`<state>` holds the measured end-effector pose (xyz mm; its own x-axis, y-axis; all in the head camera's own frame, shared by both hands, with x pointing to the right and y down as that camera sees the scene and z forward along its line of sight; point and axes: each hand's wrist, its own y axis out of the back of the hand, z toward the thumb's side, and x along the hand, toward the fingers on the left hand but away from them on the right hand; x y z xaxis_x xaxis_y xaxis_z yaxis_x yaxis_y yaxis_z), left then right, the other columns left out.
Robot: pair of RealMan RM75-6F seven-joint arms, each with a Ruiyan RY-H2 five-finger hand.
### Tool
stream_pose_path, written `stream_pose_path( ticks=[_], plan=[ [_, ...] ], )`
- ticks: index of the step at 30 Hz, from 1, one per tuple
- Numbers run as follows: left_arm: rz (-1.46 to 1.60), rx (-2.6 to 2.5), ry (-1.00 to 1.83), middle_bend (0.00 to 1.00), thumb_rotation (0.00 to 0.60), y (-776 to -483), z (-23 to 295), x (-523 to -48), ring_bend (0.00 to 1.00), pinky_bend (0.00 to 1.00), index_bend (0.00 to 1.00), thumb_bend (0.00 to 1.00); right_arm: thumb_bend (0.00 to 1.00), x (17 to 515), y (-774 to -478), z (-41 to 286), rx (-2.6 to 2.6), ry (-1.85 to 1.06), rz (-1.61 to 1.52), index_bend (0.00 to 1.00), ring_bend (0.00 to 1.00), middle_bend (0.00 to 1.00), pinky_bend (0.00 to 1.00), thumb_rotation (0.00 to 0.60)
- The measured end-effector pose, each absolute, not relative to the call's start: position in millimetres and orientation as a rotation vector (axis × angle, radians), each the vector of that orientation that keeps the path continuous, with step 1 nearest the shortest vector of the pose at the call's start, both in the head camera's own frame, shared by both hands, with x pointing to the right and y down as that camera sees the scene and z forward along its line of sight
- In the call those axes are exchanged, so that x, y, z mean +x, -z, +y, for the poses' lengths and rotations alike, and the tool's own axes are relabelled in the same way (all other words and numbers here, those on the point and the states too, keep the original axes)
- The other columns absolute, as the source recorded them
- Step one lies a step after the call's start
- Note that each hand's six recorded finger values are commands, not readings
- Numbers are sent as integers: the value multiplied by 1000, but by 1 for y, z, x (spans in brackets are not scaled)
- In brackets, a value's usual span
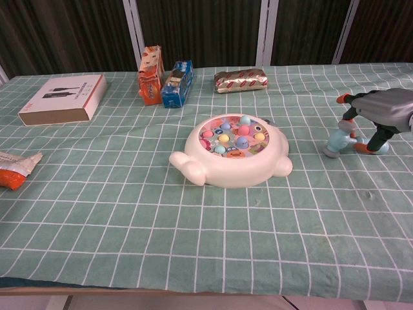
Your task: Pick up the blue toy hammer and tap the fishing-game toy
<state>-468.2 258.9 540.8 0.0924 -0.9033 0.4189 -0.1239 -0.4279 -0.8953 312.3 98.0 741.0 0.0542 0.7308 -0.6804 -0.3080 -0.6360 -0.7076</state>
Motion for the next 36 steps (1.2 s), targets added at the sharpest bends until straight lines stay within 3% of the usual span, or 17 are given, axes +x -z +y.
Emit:
stream_pose_path(
  ticks=[15,23,30,36],
  plan=[
    [1016,-1673,1401,0,600,-541,260,-467,0,26,0,397,525,315,-739,97,-1550,-1697,-449,656,0,1,10,600],
    [1012,-1673,1402,0,600,-542,260,-466,0,26,0,398,543,316,-741,98,-1543,-1708,-437,716,3,56,54,600],
    [1011,-1674,1397,0,600,-542,261,-465,0,26,0,398,550,318,-741,97,-1527,-1713,-436,798,194,248,131,600],
    [1008,-1677,1394,0,600,-542,261,-465,0,26,0,401,553,320,-743,98,-1503,-1721,-417,810,373,375,162,600]
  ],
)
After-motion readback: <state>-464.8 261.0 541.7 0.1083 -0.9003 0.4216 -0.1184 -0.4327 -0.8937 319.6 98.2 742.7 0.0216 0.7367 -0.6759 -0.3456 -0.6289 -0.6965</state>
